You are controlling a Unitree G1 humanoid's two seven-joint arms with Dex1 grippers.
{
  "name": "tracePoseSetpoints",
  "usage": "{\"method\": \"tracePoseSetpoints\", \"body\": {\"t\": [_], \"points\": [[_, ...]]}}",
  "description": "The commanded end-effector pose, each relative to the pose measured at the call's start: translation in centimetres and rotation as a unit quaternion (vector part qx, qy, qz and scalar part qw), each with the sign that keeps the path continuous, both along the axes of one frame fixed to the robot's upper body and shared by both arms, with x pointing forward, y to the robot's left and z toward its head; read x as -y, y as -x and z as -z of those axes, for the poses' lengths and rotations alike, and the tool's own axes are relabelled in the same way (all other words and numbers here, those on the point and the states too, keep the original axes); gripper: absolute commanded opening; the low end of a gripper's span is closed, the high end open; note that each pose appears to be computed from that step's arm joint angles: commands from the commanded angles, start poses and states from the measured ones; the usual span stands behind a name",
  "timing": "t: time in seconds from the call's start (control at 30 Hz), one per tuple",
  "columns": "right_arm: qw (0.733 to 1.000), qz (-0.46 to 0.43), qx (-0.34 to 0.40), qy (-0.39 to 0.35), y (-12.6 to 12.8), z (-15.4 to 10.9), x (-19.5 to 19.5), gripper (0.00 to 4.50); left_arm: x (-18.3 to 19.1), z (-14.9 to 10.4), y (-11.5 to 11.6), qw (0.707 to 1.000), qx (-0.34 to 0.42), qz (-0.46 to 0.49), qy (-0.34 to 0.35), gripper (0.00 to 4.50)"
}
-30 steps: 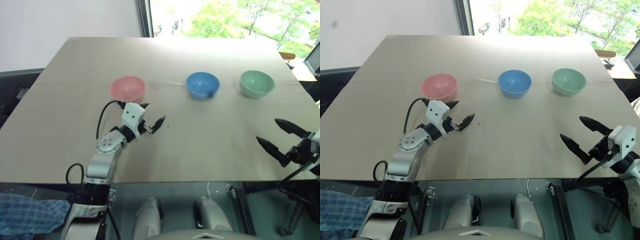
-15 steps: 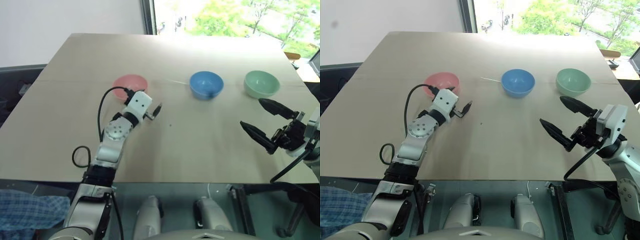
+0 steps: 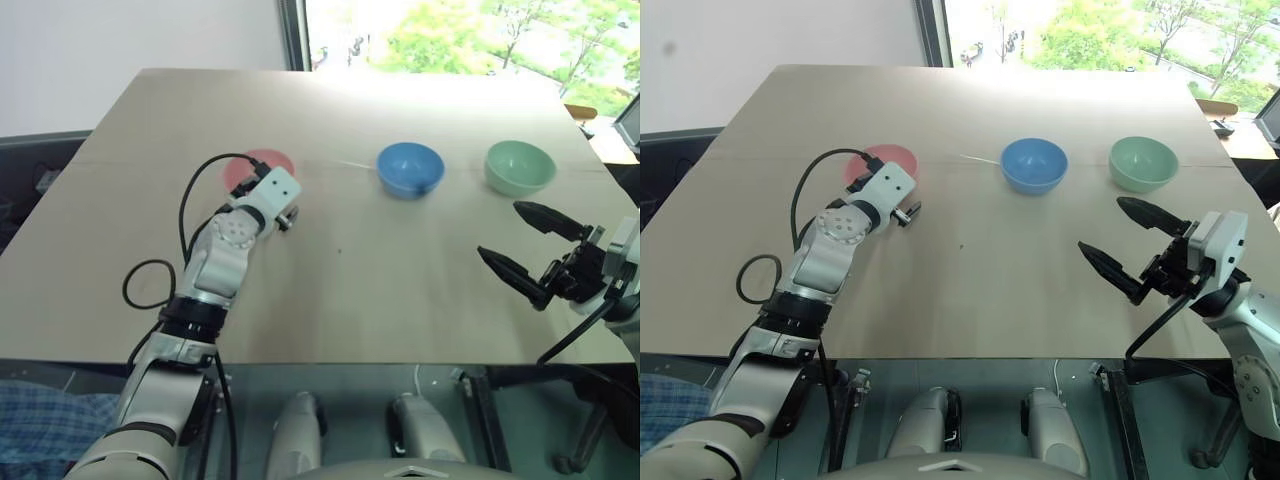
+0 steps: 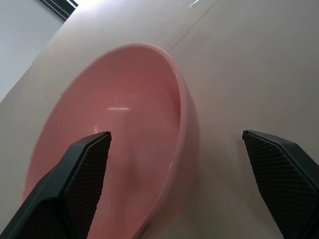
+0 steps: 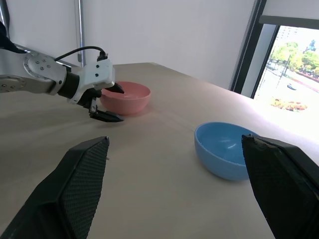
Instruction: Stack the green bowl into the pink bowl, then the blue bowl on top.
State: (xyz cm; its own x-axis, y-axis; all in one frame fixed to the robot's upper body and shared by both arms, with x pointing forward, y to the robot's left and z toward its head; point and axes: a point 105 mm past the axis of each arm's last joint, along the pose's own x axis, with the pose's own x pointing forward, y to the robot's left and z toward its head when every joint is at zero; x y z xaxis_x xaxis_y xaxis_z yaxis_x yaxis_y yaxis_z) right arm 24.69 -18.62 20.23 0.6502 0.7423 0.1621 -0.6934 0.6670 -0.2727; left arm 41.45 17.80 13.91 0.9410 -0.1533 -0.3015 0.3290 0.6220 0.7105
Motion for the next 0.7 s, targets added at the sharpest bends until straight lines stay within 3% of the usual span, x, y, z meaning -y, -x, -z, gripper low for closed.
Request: {"method": "tracePoseSetpoints", "body": {"t": [0.03, 0.3, 0.33, 0.4, 0.53, 0.57, 0.63, 0.67, 0.7], "points": [[1.000, -0.010, 0.020, 0.011, 0.38, -0.70, -0.21, 4.48, -0.71, -0.78, -0.72, 0.999, -0.014, -0.014, -0.043, 4.50], [1.000, -0.013, 0.017, 0.006, 1.00, -0.59, -0.11, 4.48, -0.40, -0.04, -1.04, 0.997, -0.043, -0.011, -0.065, 4.50], [1.000, -0.012, 0.017, 0.006, 1.04, -0.51, -0.08, 4.50, -0.25, 0.00, -1.04, 0.997, -0.044, -0.009, -0.066, 3.98], [1.000, -0.010, 0.016, 0.006, 1.13, -0.40, -0.03, 4.50, -0.02, -0.13, -1.11, 0.997, -0.043, -0.006, -0.068, 3.56], [1.000, -0.008, 0.015, 0.007, 1.29, -0.34, 0.06, 4.50, -0.02, -0.34, -1.31, 0.997, -0.040, -0.006, -0.068, 2.26], [1.000, -0.007, 0.015, 0.007, 1.31, -0.33, 0.08, 4.50, -0.02, -0.35, -1.35, 0.997, -0.040, -0.006, -0.068, 1.65], [1.000, -0.005, 0.015, 0.007, 1.29, -0.34, 0.11, 4.50, -0.03, -0.28, -1.42, 0.997, -0.042, -0.005, -0.069, 0.93], [1.000, -0.005, 0.015, 0.007, 1.29, -0.33, 0.10, 4.50, -0.06, -0.23, -1.47, 0.997, -0.042, -0.006, -0.070, 0.31], [1.000, -0.005, 0.015, 0.007, 1.29, -0.32, 0.09, 4.50, -0.09, -0.21, -1.50, 0.997, -0.042, -0.006, -0.070, 0.05]]}}
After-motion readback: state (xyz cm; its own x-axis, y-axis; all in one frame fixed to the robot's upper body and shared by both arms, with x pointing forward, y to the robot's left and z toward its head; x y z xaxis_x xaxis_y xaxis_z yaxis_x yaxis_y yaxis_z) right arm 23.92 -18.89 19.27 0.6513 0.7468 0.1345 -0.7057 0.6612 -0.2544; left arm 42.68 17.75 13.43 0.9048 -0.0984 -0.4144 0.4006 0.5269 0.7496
